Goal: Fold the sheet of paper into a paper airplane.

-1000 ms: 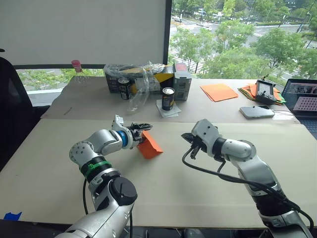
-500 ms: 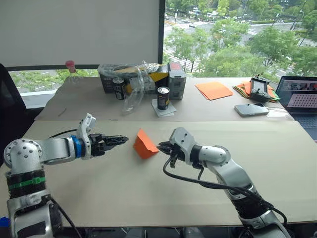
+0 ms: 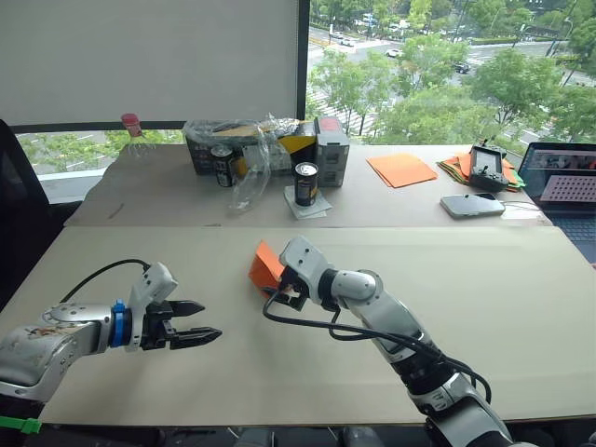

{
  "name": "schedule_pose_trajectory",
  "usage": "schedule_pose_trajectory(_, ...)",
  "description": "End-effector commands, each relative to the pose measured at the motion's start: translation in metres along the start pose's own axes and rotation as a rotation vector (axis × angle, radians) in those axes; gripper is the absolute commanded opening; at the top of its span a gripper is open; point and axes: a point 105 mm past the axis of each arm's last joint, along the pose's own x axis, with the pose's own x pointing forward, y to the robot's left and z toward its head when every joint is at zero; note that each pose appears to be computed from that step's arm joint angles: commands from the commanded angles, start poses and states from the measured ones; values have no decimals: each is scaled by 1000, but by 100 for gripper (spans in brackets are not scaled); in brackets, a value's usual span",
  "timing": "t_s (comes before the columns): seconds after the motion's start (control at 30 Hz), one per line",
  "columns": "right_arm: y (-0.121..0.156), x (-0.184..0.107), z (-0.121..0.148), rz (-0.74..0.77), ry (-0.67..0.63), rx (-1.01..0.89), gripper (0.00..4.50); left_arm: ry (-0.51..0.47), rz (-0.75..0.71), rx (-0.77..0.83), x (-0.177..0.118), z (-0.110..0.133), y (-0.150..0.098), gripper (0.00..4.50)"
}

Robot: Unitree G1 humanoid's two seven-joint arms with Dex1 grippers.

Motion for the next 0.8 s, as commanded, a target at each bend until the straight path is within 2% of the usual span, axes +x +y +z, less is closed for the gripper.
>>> schedule_pose_trajectory(0.03, -3, 6, 8, -23, -23, -84, 445, -5, 11, 45, -3, 9, 2, 450)
schedule_pose_trajectory(0.07, -5, 7, 8, -30, -25, -79, 445, -2, 17, 50, -2, 8, 3, 450)
schedule_pose_trajectory(0.2, -14, 7, 11, -63, -37, -77, 337, -19, 32, 58, 1, 12, 7, 450)
schedule_pose_trajectory(0.37, -10, 2, 13, -24, -58, -111, 157, -35, 8, 61, 2, 15, 6, 450)
schedule_pose_trajectory(0.5, -2, -13, -1, 72, -35, -291, 22, -42, -4, 71, 4, 19, 8, 450)
schedule_pose_trajectory(0.53, -1, -18, -4, 95, -34, -335, 3, -50, -2, 72, 6, 21, 10, 450)
schedule_pose_trajectory(0.63, -3, -34, -13, 147, -24, -468, 3, -78, -25, 73, 13, 28, 8, 450)
schedule_pose_trajectory(0.8, 1, -61, -11, 272, -91, -684, 3, -151, -20, 90, 20, 42, 9, 450)
